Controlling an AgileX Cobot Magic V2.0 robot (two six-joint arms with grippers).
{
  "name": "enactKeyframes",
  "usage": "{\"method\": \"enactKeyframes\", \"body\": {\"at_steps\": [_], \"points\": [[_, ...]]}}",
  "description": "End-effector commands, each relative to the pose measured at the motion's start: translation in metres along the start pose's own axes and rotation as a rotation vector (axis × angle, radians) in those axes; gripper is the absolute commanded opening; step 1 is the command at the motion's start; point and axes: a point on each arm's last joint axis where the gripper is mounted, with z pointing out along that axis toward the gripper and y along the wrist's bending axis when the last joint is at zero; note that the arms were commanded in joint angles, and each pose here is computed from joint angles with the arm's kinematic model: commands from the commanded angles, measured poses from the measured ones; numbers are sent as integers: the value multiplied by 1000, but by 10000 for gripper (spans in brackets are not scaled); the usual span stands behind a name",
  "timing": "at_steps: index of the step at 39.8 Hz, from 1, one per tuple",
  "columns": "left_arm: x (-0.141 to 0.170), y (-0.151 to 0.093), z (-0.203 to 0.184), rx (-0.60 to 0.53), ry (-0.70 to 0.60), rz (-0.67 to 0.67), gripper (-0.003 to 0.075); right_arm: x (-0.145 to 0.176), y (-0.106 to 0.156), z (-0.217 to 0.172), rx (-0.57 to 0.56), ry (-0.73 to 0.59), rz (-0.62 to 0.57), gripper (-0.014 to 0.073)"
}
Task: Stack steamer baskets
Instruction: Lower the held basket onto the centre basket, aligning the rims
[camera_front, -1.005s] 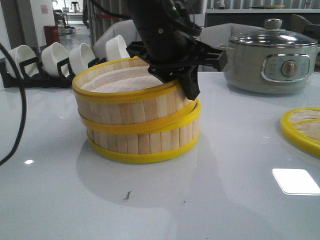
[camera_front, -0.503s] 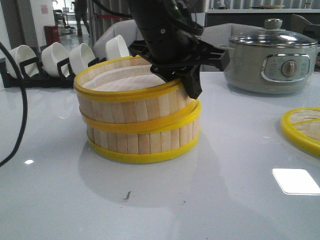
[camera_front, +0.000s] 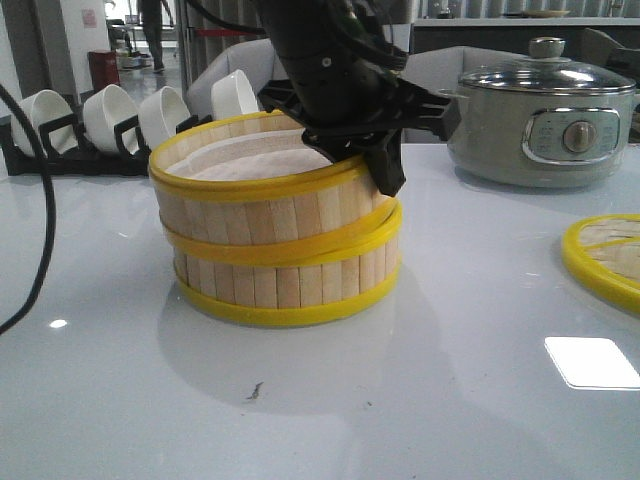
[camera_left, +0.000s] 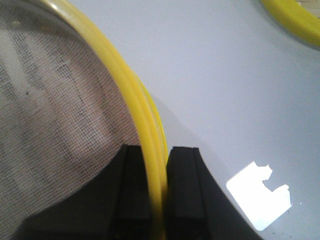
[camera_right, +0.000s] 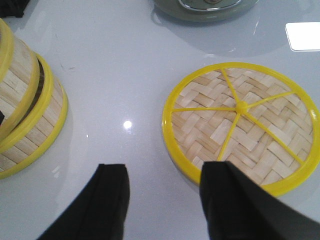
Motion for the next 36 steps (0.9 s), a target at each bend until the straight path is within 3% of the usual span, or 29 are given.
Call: {"method": "enactKeyframes", "body": {"at_steps": [1, 36], "points": [[-28, -10, -35, 26, -207, 15, 85, -17, 1, -6, 1, -111, -9, 445], [-31, -11, -36, 38, -243, 2, 85, -17, 1, -6, 1, -111, -8, 445]]}}
